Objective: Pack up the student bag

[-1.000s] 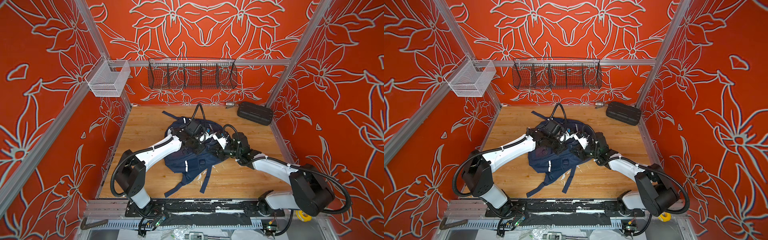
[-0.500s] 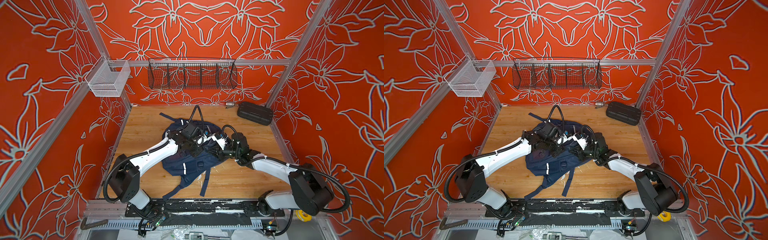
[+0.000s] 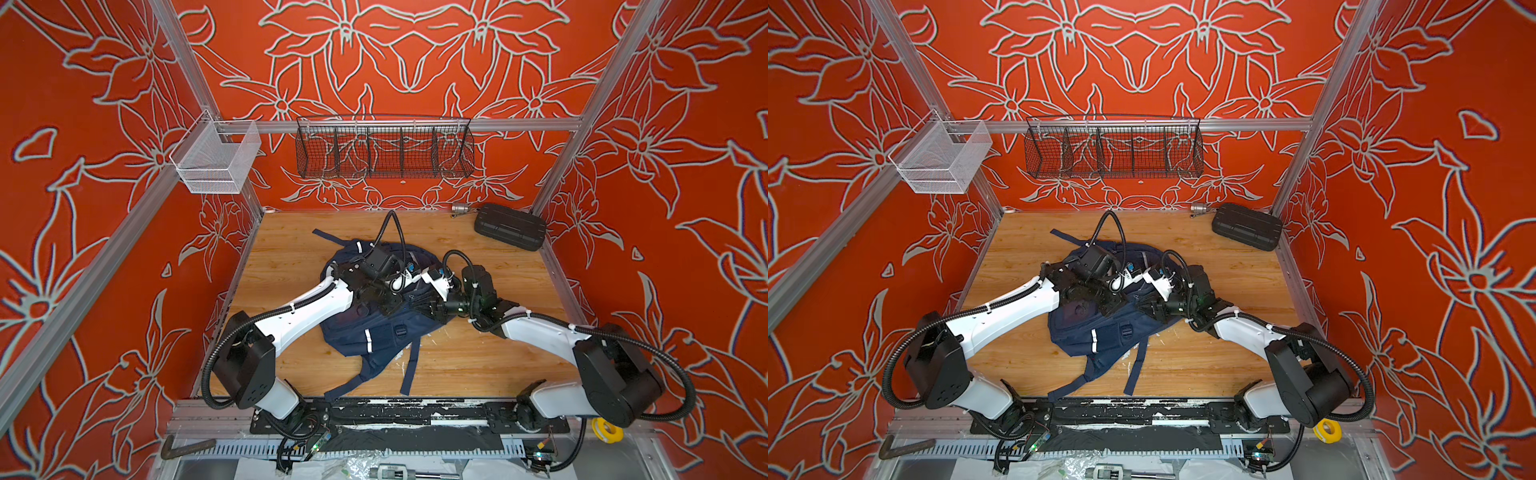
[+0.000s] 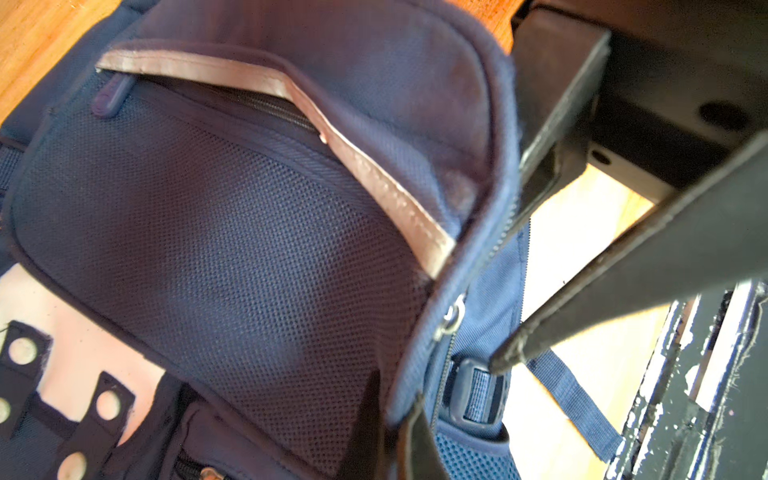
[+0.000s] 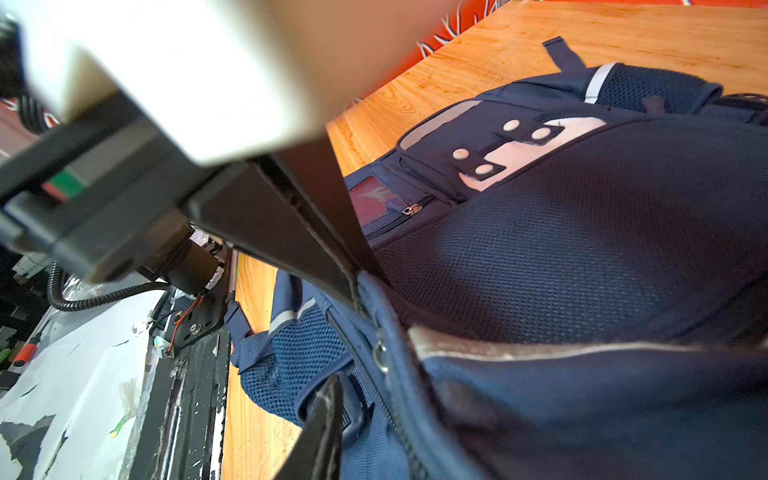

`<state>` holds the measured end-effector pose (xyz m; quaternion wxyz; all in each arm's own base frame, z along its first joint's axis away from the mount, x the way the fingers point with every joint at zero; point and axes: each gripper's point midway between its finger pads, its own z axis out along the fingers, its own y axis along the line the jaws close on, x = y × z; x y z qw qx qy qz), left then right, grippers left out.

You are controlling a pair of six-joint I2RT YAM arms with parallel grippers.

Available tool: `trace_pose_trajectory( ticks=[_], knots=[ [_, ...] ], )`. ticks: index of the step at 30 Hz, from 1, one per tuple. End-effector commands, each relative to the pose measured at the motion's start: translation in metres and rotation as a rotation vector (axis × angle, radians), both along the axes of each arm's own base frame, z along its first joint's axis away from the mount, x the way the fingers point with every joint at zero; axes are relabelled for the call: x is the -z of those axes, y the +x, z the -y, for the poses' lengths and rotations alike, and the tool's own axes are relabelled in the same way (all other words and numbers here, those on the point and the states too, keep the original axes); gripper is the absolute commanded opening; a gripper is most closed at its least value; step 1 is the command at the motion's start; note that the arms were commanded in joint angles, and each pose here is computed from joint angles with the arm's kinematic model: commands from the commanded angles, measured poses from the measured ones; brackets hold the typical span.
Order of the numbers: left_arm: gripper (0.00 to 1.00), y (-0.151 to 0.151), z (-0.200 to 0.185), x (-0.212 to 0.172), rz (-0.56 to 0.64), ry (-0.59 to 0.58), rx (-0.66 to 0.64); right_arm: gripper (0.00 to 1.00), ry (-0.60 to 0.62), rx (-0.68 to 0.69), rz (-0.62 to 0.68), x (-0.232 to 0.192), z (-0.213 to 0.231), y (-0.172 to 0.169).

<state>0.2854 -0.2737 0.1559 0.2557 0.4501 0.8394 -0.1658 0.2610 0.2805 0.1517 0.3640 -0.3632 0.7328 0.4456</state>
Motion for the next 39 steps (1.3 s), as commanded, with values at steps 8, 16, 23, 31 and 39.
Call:
trace_pose_trajectory(
  ticks=[8, 16, 23, 31, 39],
  knots=[
    [0.00, -0.008, 0.038, -0.049, 0.033, -0.202, 0.098, 0.12, -0.046, 0.115, 0.020, 0.009, 0.002, 0.024],
    [0.00, -0.010, 0.020, -0.037, 0.058, -0.114, 0.093, 0.00, -0.078, 0.084, 0.025, 0.011, 0.007, 0.014],
    [0.00, -0.015, -0.009, -0.025, 0.067, -0.031, 0.085, 0.00, -0.152, 0.110, -0.021, 0.021, 0.032, 0.014],
    [0.00, -0.021, -0.007, -0.029, 0.045, -0.063, 0.102, 0.00, -0.181, 0.066, -0.033, 0.021, 0.038, 0.016],
    [0.00, -0.020, 0.026, -0.045, 0.029, -0.158, 0.122, 0.03, -0.169, 0.051, -0.038, 0.018, 0.030, 0.025]
  ],
)
